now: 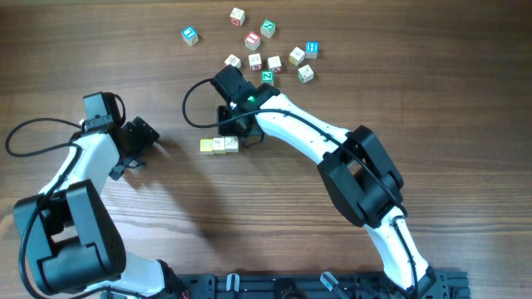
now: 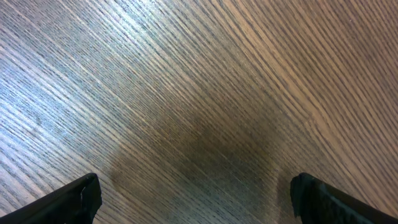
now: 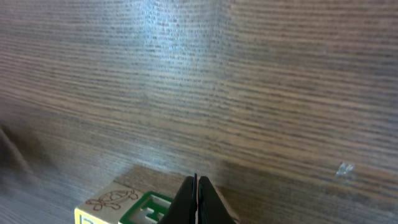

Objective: Form a horizontal line

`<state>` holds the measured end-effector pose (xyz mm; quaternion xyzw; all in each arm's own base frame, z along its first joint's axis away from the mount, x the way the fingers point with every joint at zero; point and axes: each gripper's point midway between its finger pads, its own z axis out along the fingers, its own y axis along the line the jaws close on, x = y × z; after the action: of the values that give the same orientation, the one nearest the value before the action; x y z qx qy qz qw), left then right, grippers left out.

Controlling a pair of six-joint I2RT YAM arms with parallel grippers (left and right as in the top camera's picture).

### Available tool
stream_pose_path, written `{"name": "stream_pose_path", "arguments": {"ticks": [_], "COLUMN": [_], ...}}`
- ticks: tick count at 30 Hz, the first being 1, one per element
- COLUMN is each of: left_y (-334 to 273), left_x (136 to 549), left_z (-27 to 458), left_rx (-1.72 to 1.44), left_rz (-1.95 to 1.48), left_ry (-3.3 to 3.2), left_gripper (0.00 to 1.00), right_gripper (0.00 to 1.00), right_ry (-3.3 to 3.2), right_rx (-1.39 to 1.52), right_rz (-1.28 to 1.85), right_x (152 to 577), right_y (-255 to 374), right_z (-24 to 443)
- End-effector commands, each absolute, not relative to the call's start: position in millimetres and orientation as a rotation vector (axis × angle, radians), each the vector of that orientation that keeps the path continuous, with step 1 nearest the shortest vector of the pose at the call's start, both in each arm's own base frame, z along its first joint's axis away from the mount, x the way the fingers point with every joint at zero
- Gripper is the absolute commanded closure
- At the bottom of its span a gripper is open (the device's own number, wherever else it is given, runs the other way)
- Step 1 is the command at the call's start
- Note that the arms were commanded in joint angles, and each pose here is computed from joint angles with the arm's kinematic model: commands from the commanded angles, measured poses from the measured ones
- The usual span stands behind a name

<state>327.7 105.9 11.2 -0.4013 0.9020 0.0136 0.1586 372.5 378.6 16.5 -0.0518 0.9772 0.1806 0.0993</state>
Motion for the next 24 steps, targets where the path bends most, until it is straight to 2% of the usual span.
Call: {"name": "stream_pose_path", "arguments": {"ticks": [1,24], "left_y": [107.5,107.5], "left_x": [325.3,325.3], "left_z": [7.9,7.9], "left_rx": [-1.157,-1.157], "left_rz": [0.054,0.054], "left_ry": [2.583,2.583], "left_gripper": [0.00,0.00], "right_gripper": [0.96,0.96], "right_ry": [2.936,2.965], "right_rx": [-0.150,-0.154], "right_rz": [0.527,0.532], "right_x": [361.8,355.8], "right_y": [379.1,377.9], "right_z": [4.5,3.3]}}
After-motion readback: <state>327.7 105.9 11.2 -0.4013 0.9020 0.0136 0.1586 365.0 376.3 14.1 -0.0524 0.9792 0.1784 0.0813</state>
